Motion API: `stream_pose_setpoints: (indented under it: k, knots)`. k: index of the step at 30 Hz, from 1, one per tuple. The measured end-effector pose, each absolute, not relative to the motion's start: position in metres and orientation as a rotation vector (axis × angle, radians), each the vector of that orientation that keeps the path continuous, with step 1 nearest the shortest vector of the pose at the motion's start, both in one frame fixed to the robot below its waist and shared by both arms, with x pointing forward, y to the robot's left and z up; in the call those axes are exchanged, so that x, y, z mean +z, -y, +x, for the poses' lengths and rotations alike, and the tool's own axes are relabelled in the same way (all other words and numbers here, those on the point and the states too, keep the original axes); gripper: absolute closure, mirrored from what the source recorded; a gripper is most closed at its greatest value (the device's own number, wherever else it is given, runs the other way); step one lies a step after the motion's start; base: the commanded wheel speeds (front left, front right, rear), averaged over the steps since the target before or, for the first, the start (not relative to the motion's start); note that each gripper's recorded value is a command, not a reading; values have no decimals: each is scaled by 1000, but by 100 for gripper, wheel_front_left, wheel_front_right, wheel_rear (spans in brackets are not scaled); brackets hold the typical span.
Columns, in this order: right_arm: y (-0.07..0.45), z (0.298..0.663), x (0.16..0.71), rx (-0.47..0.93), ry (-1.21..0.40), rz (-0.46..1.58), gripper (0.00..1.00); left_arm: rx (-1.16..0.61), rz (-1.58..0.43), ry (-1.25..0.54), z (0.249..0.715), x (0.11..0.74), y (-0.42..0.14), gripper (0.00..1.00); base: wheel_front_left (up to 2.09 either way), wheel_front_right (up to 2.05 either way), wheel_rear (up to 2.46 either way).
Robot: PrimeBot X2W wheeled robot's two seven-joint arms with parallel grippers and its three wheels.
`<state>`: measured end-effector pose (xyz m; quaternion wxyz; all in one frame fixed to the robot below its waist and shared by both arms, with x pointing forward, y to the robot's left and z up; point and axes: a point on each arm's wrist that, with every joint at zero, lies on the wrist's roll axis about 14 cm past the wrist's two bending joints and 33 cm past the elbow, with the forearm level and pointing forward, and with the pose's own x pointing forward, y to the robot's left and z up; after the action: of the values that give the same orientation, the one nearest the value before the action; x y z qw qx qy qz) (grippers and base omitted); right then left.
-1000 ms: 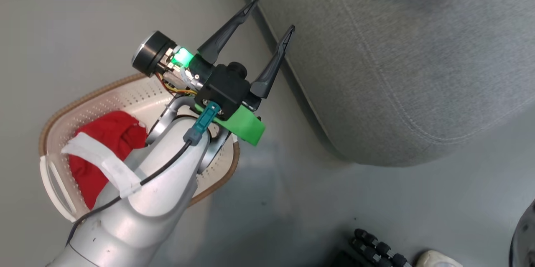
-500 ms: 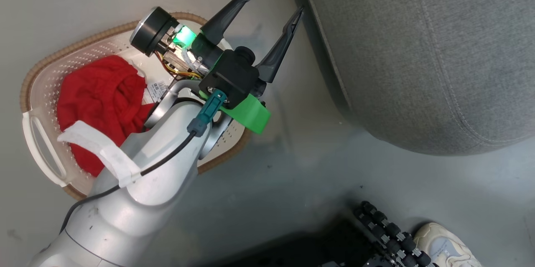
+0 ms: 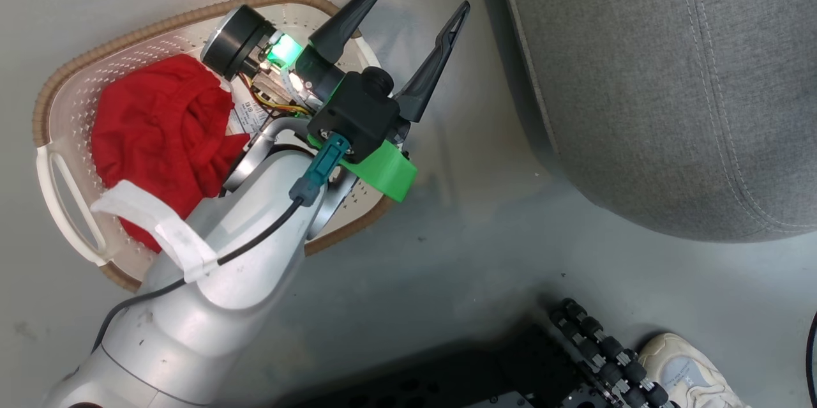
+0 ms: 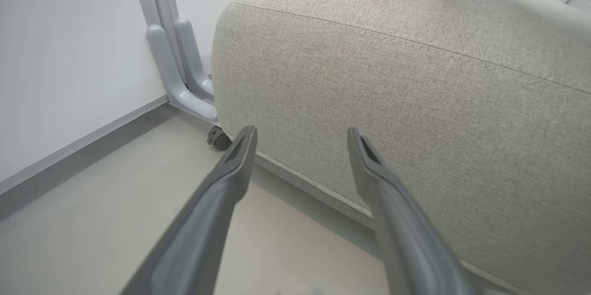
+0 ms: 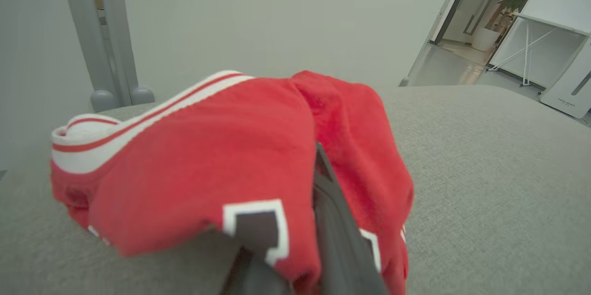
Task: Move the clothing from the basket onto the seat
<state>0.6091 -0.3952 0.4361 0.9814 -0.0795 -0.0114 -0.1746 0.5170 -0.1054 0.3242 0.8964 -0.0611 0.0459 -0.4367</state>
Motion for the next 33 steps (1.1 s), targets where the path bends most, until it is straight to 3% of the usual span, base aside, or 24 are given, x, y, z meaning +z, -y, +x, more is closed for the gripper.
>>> stream_pose_setpoints:
  k: [5, 6, 7, 8, 21, 33]
  knots:
    - [395, 599, 417, -363, -30, -130, 100, -902, -126, -87, 518, 328, 105, 0, 0, 0, 0]
    - [395, 598, 417, -366, -31, -125, 88, -901, -124, -87, 519, 329, 105, 0, 0, 0, 0]
    - [395, 596, 418, -370, -28, -117, 19, -899, -124, -85, 519, 330, 105, 0, 0, 0, 0]
    - [395, 595, 420, -371, -24, -113, 0, -897, -121, -82, 520, 332, 104, 0, 0, 0, 0]
    - [377, 531, 432, -356, -60, -98, 0, -809, -139, -40, 516, 385, 88, 0, 0, 0, 0]
    - [334, 483, 477, -250, 12, -66, 0, -606, -139, 10, 504, 445, 32, 0, 0, 0, 0]
